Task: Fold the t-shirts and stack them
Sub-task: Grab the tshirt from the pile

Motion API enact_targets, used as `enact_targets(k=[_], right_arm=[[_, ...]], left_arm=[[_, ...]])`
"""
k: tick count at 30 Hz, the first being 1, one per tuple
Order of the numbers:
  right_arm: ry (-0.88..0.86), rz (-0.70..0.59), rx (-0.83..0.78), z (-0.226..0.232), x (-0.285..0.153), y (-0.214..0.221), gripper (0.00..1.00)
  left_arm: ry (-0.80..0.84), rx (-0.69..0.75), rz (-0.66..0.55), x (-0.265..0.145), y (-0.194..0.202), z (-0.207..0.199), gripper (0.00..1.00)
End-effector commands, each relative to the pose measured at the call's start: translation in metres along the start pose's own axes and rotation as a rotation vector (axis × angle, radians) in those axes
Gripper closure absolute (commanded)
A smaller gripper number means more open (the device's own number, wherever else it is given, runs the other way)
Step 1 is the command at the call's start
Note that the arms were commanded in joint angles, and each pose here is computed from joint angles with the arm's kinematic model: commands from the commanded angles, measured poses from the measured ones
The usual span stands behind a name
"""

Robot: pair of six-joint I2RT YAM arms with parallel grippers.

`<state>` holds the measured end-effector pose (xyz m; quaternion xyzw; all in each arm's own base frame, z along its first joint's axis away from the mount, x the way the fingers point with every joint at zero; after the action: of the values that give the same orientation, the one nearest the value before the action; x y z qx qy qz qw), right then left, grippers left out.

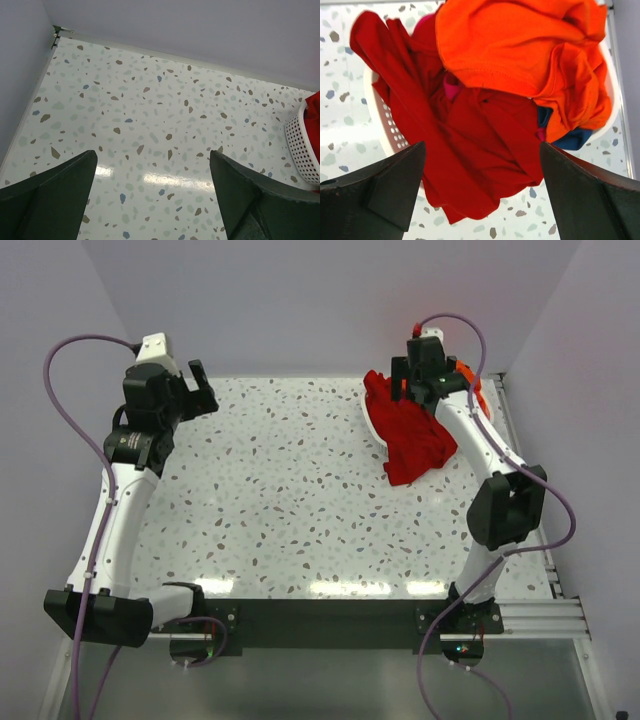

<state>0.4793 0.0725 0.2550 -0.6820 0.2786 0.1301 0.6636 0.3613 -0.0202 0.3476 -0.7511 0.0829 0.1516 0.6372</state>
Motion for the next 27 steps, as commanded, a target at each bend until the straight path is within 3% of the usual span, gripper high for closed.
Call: enact_targets(k=[1,8,18,26,27], right_arm=[[-0.006,0.021,0.052,-0.002,-0.011,0.0,0.01],[-0.063,0.179,0.033,0.01,0.004,0.06,0.03],[-0.115,0.233,0.026,0.027,0.031,0.086,0.07],[-0.133,0.288,0.013,0.032,0.046,0.106,0.25],[-0.14,0.289,0.009,0.034,0.047,0.106,0.35]], left_arm=[[-0.027,-0.005,-0.008,-0.011,-0.003,0.006,0.0],[-0.02,-0.009,0.029,-0.005,0.011,0.005,0.0],[0.003,-0.001,0.039,0.008,0.007,-0.001,0.0],[-0.033,0.008,0.027,0.003,0.005,0.006,0.0],[-0.037,0.008,0.024,0.001,0.005,0.007,0.0]])
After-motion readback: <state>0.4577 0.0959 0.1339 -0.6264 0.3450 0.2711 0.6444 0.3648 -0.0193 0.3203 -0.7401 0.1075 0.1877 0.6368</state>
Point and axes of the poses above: each gripper's point midway between its finger pads, its own x axis out along the fingers, its own z axis along the line the jaws close on, y = z × x, the point moved 2 cm from there along -x, back along the fingers, and after that the axes turned 3 degrees about x, right-handed, at the moved point
